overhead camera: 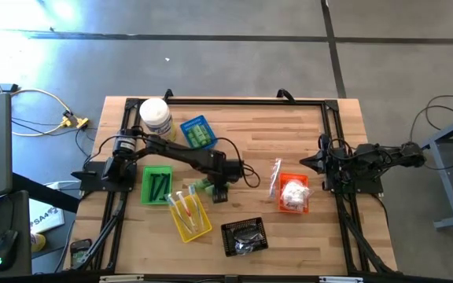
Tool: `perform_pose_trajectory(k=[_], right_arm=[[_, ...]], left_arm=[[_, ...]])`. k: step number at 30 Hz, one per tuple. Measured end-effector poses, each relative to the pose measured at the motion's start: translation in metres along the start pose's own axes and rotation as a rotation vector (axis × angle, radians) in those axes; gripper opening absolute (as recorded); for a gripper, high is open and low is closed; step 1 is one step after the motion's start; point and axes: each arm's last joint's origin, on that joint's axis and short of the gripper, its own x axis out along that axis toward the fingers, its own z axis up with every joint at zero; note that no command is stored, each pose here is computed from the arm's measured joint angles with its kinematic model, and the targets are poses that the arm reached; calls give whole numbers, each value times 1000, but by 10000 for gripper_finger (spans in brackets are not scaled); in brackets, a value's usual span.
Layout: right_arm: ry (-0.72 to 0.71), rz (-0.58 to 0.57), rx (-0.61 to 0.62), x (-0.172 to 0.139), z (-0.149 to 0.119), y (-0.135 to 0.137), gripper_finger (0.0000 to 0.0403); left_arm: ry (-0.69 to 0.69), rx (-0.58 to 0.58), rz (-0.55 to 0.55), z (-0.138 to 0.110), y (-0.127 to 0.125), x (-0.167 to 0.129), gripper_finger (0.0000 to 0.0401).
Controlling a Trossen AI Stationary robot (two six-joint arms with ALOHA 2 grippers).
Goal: Pick & Place Travel size toiletries
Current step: Put the green shampoo into the blue bin
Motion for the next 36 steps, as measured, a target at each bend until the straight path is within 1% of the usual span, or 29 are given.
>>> perform_pose_trajectory(k=[1, 2, 9, 11, 15, 18, 23, 25, 27, 29, 32, 36], right_arm=[[0, 0, -5, 0, 0, 0, 2], [0, 0, -9, 0, 0, 0, 2], [0, -1, -14, 0, 0, 0, 2], [0, -1, -14, 0, 0, 0, 2], [0, -1, -7, 0, 0, 0, 2], [0, -1, 8, 0, 0, 0, 2], [0, 0, 24, 0, 0, 0, 2], [0, 0, 36, 0, 0, 0, 2], [0, 4, 42, 0, 0, 0, 2], [1, 10, 45, 0, 0, 0, 2], [5, 10, 71, 0, -1, 0, 3], [14, 11, 89, 0, -1, 0, 3]], left_arm=[[-1, 8, -2, 0, 0, 0, 160], [-4, 16, -3, 0, 0, 0, 154], [-31, 82, -10, 5, -1, -2, 154], [-50, 108, -14, 10, -2, -5, 154], [-114, 204, 6, 27, -7, -19, 164], [-194, 277, 18, 44, -10, -37, 163], [-269, 351, 59, 65, -5, -70, 157], [-293, 359, 36, 69, 1, -85, 157], [-333, 347, -16, 69, 12, -103, 157], [-376, 303, -38, 68, 24, -123, 157], [-418, 229, -27, 60, 39, -156, 157], [-462, 191, -2, 37, 44, -197, 157]])
